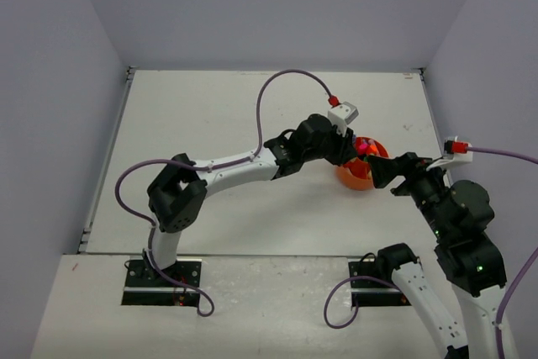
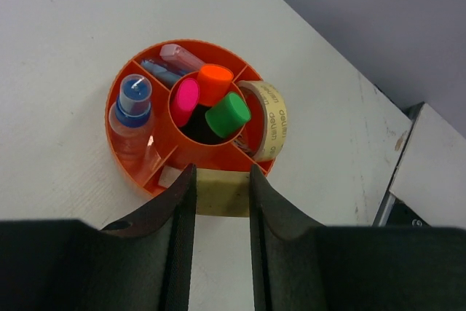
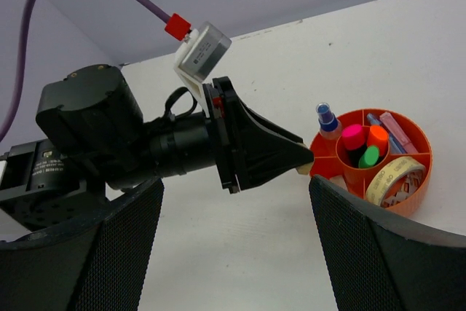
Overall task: Sort the stationery into containers
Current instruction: Place the stationery in the storage box.
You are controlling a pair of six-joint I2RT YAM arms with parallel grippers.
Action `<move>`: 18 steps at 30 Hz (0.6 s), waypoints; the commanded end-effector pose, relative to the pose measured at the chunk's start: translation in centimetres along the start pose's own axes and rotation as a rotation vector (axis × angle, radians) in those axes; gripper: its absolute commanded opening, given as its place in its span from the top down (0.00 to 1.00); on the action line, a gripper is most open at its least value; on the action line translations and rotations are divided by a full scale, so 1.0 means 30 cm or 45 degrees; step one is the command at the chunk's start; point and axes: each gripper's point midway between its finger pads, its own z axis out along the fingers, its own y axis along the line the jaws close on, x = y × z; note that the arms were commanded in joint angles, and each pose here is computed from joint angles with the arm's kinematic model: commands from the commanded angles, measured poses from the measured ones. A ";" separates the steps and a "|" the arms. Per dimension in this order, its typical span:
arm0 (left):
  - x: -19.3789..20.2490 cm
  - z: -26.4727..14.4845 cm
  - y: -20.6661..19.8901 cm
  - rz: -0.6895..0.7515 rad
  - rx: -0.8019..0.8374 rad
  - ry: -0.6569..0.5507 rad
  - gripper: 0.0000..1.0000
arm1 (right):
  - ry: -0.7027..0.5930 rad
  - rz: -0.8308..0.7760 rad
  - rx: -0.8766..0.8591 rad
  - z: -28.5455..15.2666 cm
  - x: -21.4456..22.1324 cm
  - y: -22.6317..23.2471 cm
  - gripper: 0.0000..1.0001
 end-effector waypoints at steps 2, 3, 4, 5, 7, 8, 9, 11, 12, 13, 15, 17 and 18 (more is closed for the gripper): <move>-0.077 0.041 -0.073 -0.014 0.096 -0.125 0.92 | -0.067 -0.013 -0.002 -0.032 -0.052 0.011 0.16; -0.074 0.042 -0.075 -0.013 0.103 -0.122 0.92 | -0.066 -0.013 -0.004 -0.032 -0.052 0.011 0.16; -0.058 0.055 -0.073 -0.011 0.111 -0.117 0.92 | -0.062 -0.011 -0.011 -0.033 -0.050 0.015 0.16; -0.048 0.062 -0.071 -0.009 0.117 -0.115 0.92 | -0.062 -0.011 -0.012 -0.031 -0.051 0.016 0.16; -0.027 0.080 -0.072 -0.007 0.137 -0.111 0.91 | -0.060 -0.011 -0.014 -0.032 -0.050 0.016 0.16; -0.018 0.088 -0.071 -0.007 0.143 -0.105 0.90 | -0.061 -0.013 -0.011 -0.031 -0.050 0.015 0.16; -0.012 0.092 -0.070 -0.007 0.145 -0.103 0.89 | -0.060 -0.014 -0.010 -0.032 -0.049 0.014 0.16; 0.007 0.101 -0.061 -0.005 0.139 -0.089 0.86 | -0.060 -0.017 -0.006 -0.031 -0.048 0.011 0.16; 0.017 0.106 -0.055 -0.004 0.133 -0.081 0.84 | -0.059 -0.017 -0.006 -0.030 -0.046 0.011 0.16; 0.027 0.110 -0.050 -0.003 0.127 -0.074 0.83 | -0.057 -0.017 -0.006 -0.030 -0.044 0.010 0.16; 0.044 0.119 -0.039 -0.002 0.114 -0.061 0.79 | -0.056 -0.015 -0.006 -0.030 -0.041 0.009 0.16; 0.058 0.127 -0.028 0.002 0.102 -0.054 0.76 | -0.054 -0.015 -0.005 -0.029 -0.041 0.009 0.16; 0.066 0.131 -0.022 0.001 0.094 -0.049 0.75 | -0.051 -0.015 -0.007 -0.027 -0.039 0.010 0.16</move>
